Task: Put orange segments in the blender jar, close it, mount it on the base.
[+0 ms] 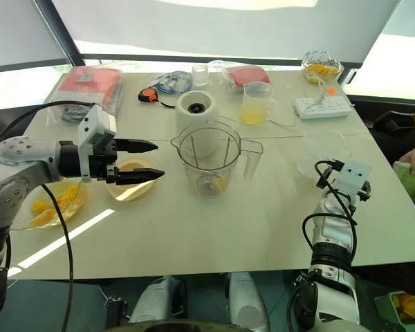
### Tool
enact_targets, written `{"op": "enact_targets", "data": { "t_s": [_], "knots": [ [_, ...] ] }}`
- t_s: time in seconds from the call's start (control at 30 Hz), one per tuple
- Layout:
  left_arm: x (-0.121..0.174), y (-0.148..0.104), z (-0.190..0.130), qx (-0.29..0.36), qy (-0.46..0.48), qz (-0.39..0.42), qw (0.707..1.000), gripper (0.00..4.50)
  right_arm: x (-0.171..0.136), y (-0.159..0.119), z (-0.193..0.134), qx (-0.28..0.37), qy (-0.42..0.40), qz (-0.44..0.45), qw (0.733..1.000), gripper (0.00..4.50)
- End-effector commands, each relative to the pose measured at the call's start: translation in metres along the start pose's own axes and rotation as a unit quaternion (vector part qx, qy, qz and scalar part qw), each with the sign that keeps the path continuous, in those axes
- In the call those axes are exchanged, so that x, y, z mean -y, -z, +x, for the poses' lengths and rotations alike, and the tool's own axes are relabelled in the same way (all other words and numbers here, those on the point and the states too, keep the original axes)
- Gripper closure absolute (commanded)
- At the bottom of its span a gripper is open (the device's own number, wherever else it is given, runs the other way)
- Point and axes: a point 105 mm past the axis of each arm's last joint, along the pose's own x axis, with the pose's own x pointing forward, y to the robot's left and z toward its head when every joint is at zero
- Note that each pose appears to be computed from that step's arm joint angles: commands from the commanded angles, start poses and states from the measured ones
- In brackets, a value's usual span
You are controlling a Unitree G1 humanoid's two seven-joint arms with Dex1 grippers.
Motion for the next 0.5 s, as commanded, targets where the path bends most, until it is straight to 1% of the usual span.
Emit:
{"op": "enact_targets", "data": {
  "t_s": [0.03, 0.2, 0.33, 0.4, 0.5],
  "knots": [
    [-0.003, -0.008, -0.004, 0.010, -0.007, 0.020, 1.000, 0.79, 0.000, -0.017, -0.005, 0.031, -0.001, 0.009, 0.999, 0.03],
    [-0.004, -0.007, -0.001, 0.010, -0.005, 0.020, 1.000, 0.79, 0.003, -0.012, -0.016, 0.029, -0.009, -0.005, 1.000, 0.03],
    [-0.008, -0.003, -0.002, 0.004, -0.010, 0.020, 1.000, 0.79, 0.004, -0.014, -0.029, 0.036, -0.023, -0.018, 0.999, 0.03],
    [-0.014, 0.000, -0.005, -0.003, -0.020, 0.020, 1.000, 0.79, 0.006, -0.016, -0.037, 0.041, -0.030, -0.020, 0.999, 0.03],
    [-0.032, 0.009, -0.010, -0.028, -0.061, 0.029, 0.997, 0.79, 0.008, -0.023, -0.057, 0.052, -0.047, -0.016, 0.997, 0.03]
  ]
}}
